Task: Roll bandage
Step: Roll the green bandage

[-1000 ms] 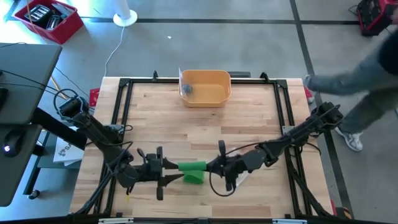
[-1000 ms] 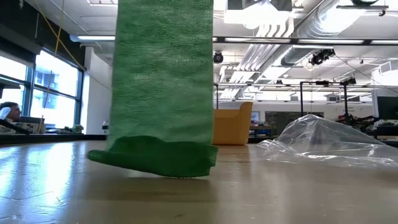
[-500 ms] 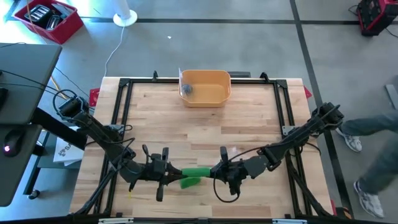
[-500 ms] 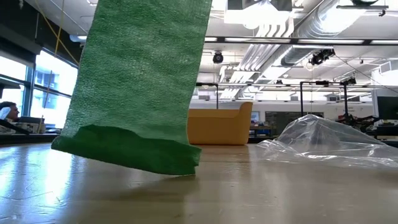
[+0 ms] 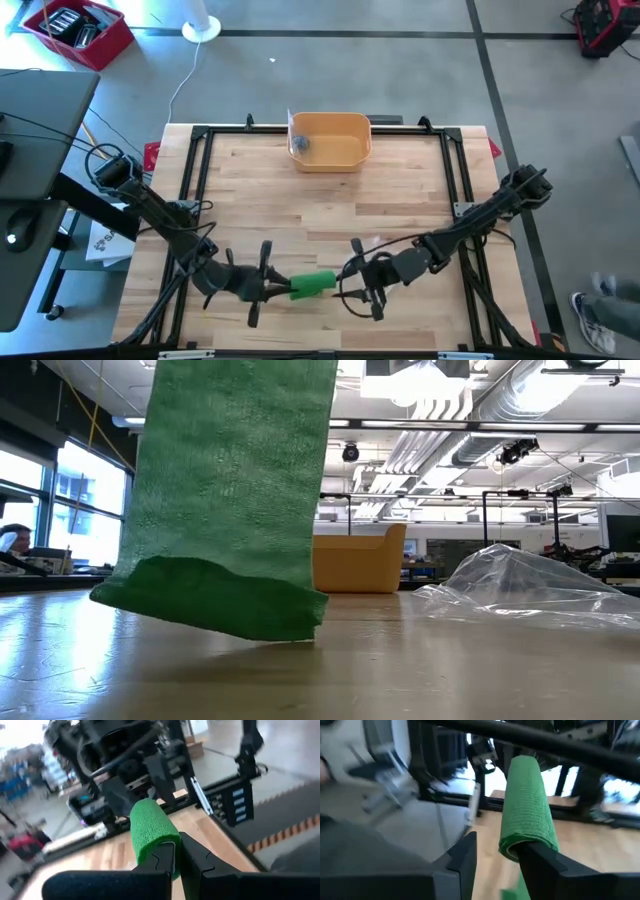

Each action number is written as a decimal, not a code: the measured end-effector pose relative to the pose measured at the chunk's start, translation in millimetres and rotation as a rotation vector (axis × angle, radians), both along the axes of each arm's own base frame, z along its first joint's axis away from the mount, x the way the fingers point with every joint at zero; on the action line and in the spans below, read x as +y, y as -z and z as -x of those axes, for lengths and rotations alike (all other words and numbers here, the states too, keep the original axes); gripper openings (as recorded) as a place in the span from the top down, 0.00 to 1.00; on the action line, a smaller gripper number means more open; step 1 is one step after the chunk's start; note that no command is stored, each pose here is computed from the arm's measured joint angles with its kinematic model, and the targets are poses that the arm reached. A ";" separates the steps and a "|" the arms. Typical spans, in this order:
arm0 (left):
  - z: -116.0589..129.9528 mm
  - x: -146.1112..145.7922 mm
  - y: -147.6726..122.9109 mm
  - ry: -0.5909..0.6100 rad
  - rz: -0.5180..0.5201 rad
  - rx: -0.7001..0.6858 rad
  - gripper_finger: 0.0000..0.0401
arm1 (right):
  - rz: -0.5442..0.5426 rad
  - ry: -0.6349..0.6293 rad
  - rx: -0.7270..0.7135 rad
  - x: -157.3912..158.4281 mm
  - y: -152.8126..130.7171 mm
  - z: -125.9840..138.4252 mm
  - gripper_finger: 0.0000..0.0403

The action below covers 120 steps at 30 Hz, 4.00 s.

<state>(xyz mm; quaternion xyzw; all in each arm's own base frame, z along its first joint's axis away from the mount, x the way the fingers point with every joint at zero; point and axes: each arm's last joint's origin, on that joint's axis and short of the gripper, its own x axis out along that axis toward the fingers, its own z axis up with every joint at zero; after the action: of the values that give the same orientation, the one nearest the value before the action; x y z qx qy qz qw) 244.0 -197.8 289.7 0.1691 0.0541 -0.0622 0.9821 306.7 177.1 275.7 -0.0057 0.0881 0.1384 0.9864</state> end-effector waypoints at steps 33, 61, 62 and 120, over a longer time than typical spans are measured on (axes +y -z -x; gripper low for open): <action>-9.7 10.7 -10.3 -0.003 0.723 0.026 0.73 | 0.974 -0.050 -0.212 19.8 -0.2 15.2 0.96; -9.8 11.4 -1.5 0.034 0.343 0.058 0.96 | 0.204 0.142 -0.092 14.9 -4.1 11.2 0.75; -8.7 10.2 -1.1 0.043 0.275 0.051 0.97 | 0.131 0.140 -0.089 13.4 -5.1 9.7 0.74; -23.4 11.6 1.1 -0.057 0.845 0.022 0.73 | 0.983 -0.034 -0.235 25.8 0.1 16.9 0.98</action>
<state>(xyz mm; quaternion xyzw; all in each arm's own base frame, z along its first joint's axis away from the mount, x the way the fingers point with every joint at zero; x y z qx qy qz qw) 267.3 -186.2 288.6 -0.2508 0.0391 -0.0535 0.9658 289.8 202.9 275.5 -0.4865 0.0310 0.0952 0.8679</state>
